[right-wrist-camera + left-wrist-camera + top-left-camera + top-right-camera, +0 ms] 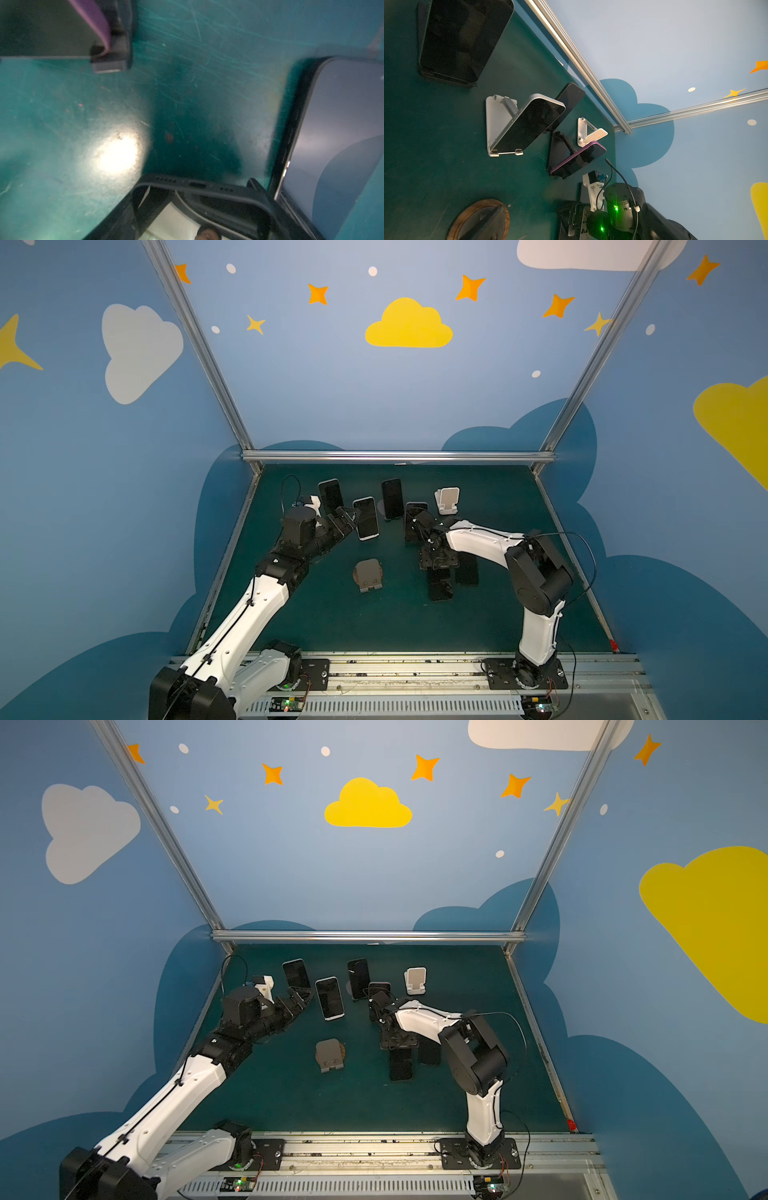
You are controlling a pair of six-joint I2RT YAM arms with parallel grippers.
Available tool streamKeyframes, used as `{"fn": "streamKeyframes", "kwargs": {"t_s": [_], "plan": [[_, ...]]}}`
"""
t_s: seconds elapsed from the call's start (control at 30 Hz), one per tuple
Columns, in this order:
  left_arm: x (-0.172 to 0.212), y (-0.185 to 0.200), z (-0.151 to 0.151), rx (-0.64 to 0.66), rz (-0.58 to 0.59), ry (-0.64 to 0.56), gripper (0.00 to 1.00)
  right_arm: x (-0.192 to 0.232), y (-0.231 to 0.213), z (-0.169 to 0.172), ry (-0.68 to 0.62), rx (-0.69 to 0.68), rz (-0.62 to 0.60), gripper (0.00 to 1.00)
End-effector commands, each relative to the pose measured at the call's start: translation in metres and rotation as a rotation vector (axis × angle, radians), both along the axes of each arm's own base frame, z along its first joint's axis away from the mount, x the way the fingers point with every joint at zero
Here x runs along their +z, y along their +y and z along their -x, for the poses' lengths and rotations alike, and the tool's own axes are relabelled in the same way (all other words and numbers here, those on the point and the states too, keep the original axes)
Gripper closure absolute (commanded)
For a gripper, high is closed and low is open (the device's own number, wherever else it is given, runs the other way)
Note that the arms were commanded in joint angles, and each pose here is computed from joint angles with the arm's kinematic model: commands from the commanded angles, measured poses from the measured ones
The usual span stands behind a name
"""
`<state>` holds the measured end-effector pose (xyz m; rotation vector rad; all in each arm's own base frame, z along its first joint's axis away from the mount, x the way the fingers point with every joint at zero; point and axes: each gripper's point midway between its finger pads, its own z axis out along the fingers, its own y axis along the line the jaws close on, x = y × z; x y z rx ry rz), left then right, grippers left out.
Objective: Remove the phone from the phone stand
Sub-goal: 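Lay the held dark phone flat on the table beside the other flat phone, then open the right gripper to release the dark phone on the table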
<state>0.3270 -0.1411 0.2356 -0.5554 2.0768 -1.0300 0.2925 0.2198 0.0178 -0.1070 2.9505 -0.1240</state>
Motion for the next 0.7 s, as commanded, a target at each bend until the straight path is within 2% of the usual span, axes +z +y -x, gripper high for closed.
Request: {"fn": "streamKeyframes", "kwargs": {"t_s": [0.0,0.67], "plan": [[0.007,0.001,0.001,0.005,-0.013,-0.034,0.00,-0.048,-0.012,0.019,0.083,-0.012,0.068,0.24],[0.005,-0.001,0.002,-0.001,-0.028,-0.034,0.00,-0.047,-0.023,0.025,0.072,-0.031,0.090,0.22]]}}
